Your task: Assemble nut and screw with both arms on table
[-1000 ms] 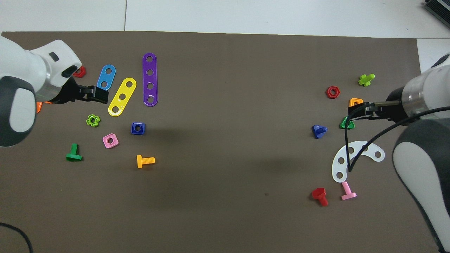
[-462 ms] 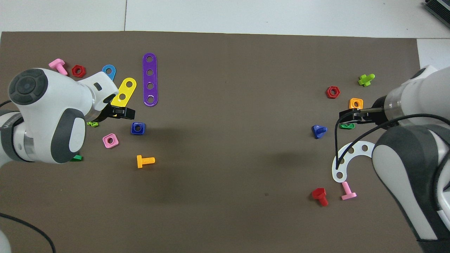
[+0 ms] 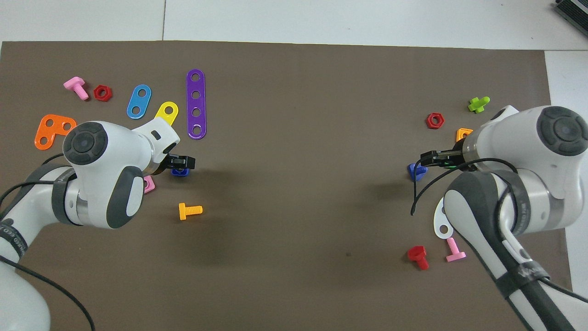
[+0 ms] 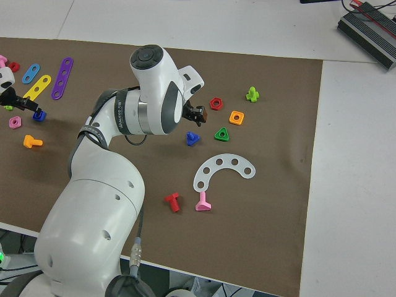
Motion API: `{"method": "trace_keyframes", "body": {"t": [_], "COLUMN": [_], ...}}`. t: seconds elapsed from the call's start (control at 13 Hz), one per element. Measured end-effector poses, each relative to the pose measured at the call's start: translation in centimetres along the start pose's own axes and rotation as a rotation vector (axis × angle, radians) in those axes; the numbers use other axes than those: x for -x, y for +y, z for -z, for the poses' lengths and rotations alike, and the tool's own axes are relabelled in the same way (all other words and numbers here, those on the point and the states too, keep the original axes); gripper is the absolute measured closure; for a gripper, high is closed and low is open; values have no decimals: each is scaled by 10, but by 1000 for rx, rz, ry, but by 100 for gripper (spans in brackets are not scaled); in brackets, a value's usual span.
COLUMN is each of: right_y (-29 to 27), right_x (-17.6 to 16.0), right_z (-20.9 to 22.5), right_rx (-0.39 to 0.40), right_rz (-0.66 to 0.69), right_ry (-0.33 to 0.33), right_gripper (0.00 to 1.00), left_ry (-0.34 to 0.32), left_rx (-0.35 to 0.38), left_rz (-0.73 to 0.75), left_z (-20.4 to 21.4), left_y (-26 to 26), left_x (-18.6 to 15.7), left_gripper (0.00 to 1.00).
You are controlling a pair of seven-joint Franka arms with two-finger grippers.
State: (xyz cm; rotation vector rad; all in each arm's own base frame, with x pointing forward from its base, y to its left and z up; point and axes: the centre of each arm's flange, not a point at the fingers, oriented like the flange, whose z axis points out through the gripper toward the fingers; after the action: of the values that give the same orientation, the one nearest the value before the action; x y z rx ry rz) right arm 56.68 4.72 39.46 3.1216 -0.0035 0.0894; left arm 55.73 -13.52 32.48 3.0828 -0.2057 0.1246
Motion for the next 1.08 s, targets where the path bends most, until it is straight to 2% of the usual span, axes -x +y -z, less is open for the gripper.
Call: {"method": "trace_keyframes", "body": {"t": [0.23,0.38,0.46,0.54,0.62,0.69,0.77,0.92,1.08], "right_y": [-3,-4,-7,-10,-13,-14,-15,-15,-15], "right_x": [2,11,17,21,23,23,23,23,22], "right_z": [-49,-72,-81,-86,-88,-87,-87,-87,-87], "right_rx": [0,-4,-7,-8,-9,-9,-10,-10,-10], "right_rz": [6,9,14,21,26,28,29,29,30], "right_ry": [-13,14,28,33,33,33,34,34,35], "right_gripper": [15,18,22,23,29,31,43,49,71], "left_ry": [15,12,12,12,8,3,-9,-27,-34], "left_rx": [2,2,2,2,2,1,-1,-2,-2], "left_rz": [9,10,11,11,11,13,15,14,14], "left_z": [-24,-31,-32,-32,-32,-31,-30,-30,-22], "left_y": [2,2,2,2,1,0,-1,0,0], "left_x": [-1,-1,-1,-1,-1,-1,0,1,-5], "left_gripper": [13,14,21,22,32,47,54,54,54]}}
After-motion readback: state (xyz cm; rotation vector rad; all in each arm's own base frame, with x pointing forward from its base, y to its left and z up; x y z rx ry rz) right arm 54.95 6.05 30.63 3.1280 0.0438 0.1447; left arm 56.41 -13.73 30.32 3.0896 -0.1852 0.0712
